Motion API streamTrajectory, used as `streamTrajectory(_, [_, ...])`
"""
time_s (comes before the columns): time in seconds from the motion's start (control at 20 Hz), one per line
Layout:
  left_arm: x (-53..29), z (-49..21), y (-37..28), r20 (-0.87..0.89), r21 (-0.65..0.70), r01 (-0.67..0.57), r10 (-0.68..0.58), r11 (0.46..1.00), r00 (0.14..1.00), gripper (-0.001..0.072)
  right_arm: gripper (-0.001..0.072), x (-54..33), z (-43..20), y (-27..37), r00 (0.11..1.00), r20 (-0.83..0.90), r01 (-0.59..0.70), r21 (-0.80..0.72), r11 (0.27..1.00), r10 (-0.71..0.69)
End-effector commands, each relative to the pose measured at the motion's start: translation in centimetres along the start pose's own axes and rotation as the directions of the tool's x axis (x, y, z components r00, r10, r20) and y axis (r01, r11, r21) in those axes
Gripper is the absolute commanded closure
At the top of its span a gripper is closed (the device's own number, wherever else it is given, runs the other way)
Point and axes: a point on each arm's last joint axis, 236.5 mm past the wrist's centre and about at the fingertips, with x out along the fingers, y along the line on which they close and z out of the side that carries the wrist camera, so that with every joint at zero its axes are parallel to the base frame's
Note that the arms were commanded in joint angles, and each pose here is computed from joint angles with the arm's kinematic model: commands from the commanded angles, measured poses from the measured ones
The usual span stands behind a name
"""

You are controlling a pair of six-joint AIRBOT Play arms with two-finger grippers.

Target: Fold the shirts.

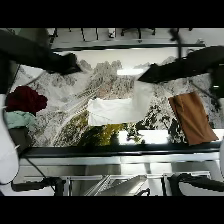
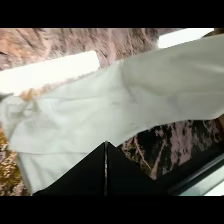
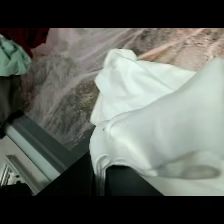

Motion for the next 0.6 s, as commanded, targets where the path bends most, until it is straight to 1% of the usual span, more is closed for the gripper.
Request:
streamTrajectory(0.0, [-9.6,0.7,1.9,0.176,-0.033,-0.092,0.096,0.995,0.980,0.0692,0.0687,14.2,-1.3,4.9,0.997,0.066,-0.043,-0.047,0.998,0.046])
streamTrajectory(0.05, [-10.9,0.7,1.8,0.213,-0.036,-0.100,0.106,0.994,0.971,0.0692,0.0688,19.6,-3.2,6.3,0.996,0.072,-0.051,-0.059,0.997,0.056])
streamTrajectory(0.1, [-11.9,0.5,1.7,0.247,-0.041,-0.103,0.110,0.994,0.963,0.0692,0.0642,24.4,-5.9,7.3,0.996,0.064,-0.047,-0.105,0.993,0.054])
streamTrajectory(0.15, [-12.3,0.3,1.7,0.272,-0.046,-0.106,0.114,0.993,0.956,0.0692,0.0374,27.8,-8.5,7.7,0.998,0.044,-0.041,-0.124,0.991,0.046])
streamTrajectory(0.2, [-12.5,0.0,1.9,0.292,-0.052,-0.107,0.118,0.993,0.949,0.0692,0.0129,29.9,-10.4,7.3,0.999,0.012,-0.028,-0.143,0.989,0.030])
streamTrajectory(0.25, [-12.5,-0.4,1.9,0.308,-0.057,-0.107,0.119,0.993,0.944,0.0692,0.0093,30.4,-11.2,6.4,1.000,-0.018,-0.017,-0.151,0.988,0.014])
streamTrajectory(0.3, [-12.4,-1.0,2.0,0.319,-0.046,-0.112,0.121,0.993,0.940,0.0692,0.0093,29.6,-10.7,5.4,0.999,-0.032,-0.003,-0.155,0.988,-0.002])
streamTrajectory(0.4, [-12.1,-1.8,2.3,0.338,-0.052,-0.113,0.124,0.992,0.933,0.0692,0.0093,25.3,-6.7,2.9,1.000,-0.016,0.016,-0.113,0.994,-0.018])
streamTrajectory(0.55, [-12.0,-2.3,2.6,0.371,-0.061,-0.114,0.129,0.992,0.920,0.0692,0.0092,15.2,-0.2,-2.8,0.997,0.041,0.070,-0.026,0.997,-0.069])
